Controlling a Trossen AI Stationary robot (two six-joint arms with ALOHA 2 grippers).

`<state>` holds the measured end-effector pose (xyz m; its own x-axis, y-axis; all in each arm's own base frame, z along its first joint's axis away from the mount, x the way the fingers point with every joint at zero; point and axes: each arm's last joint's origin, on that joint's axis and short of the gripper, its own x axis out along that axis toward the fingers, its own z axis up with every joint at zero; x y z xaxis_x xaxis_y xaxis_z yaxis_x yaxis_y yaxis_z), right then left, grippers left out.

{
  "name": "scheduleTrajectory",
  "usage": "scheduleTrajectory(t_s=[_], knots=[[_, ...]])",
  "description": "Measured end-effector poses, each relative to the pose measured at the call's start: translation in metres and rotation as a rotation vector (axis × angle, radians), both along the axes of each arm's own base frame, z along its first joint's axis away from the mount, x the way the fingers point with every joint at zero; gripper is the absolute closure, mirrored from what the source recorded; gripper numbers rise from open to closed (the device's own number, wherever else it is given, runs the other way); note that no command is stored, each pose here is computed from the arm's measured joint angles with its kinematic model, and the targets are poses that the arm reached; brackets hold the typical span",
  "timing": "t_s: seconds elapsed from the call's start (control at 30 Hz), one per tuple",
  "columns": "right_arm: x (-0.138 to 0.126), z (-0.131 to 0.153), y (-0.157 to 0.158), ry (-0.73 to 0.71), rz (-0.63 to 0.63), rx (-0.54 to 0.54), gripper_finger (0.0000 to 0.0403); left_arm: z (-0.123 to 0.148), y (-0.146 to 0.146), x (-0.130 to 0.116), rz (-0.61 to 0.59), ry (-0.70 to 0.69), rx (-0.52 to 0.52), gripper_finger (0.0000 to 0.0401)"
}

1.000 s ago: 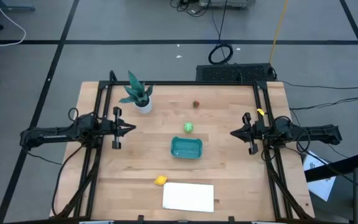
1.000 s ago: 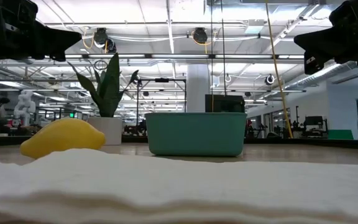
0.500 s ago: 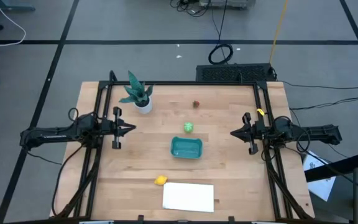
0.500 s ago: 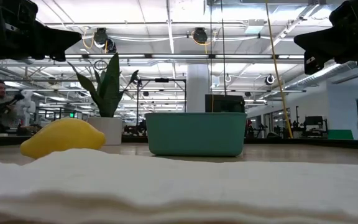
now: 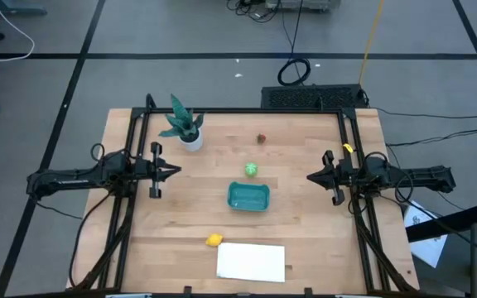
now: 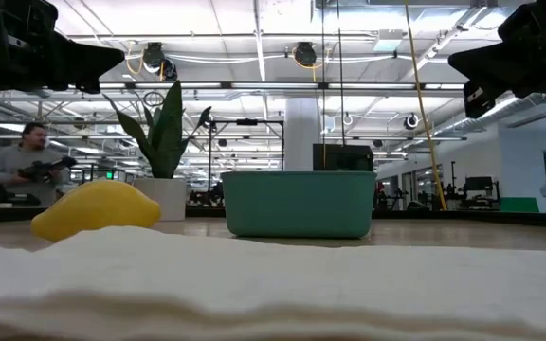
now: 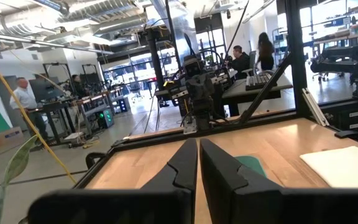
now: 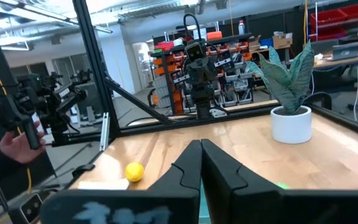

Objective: Pick and placing Produce into tupperware
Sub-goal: Put the green cabbage into the blue bin

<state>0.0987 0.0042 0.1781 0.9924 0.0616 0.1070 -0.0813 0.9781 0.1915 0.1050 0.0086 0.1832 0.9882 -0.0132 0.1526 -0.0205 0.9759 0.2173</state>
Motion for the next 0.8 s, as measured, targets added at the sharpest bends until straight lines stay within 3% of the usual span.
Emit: scheduleTrajectory(t_s=[0.27,0.67,0.8], knots=[[0.0000,0.0000,0.0000,0.000,0.000,0.001,0.0403,0.0011,0.0000,-0.0002,-0.002,-0.011,-0.009,0.0375],[0.0000,0.0000,-0.0001,-0.002,-0.006,-0.037,0.0403,0.0010,0.0000,-0.0002,-0.029,-0.008,-0.175,0.0375],[0.0000,0.0000,-0.0001,-0.005,-0.011,-0.080,0.0403,0.0062,-0.0001,-0.0012,-0.030,-0.063,-0.149,0.0375]])
